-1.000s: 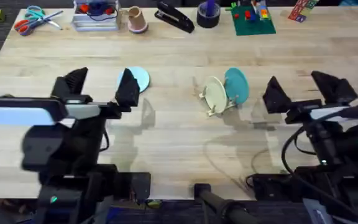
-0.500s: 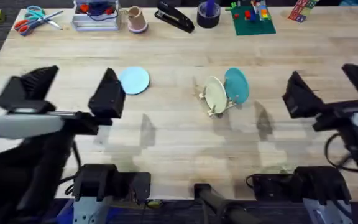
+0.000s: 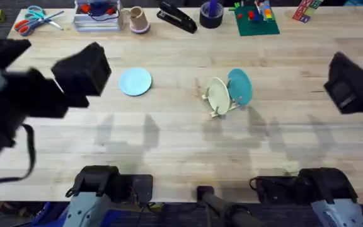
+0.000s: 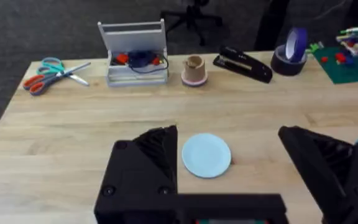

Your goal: Pick up the plates from the table one by one and place each into a slot on the dish rack.

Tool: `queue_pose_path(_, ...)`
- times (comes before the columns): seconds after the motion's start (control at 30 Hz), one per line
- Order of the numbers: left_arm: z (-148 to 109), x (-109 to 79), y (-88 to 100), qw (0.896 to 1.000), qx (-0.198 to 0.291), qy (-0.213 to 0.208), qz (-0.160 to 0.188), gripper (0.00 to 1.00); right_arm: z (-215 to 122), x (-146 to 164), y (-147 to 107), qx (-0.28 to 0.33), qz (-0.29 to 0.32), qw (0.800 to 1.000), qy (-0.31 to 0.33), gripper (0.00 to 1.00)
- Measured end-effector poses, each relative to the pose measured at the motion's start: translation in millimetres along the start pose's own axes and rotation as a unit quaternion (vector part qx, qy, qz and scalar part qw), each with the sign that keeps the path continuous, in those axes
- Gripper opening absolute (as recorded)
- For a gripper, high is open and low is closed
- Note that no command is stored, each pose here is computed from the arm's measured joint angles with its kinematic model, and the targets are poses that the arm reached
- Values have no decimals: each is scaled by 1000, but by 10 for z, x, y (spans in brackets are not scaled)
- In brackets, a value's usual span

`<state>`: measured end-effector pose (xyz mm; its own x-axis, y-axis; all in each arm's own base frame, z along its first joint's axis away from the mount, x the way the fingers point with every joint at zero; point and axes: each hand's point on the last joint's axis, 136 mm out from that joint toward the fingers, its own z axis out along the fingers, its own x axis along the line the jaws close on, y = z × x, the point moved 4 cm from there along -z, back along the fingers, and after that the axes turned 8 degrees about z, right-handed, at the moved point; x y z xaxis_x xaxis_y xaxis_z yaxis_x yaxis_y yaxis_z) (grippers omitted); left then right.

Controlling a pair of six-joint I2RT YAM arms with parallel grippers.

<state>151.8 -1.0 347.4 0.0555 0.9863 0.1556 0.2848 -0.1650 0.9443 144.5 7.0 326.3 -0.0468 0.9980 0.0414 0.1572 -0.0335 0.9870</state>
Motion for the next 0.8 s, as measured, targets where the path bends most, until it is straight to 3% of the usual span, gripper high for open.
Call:
queue_pose_path(0.4,137,60,366,988,152,-27,-1,993,94,11,458,110,5,994,-4,991)
queue_pose_path(0.8,347,93,547,965,259,-45,-2,994,242,8,593,263,13,965,-9,992)
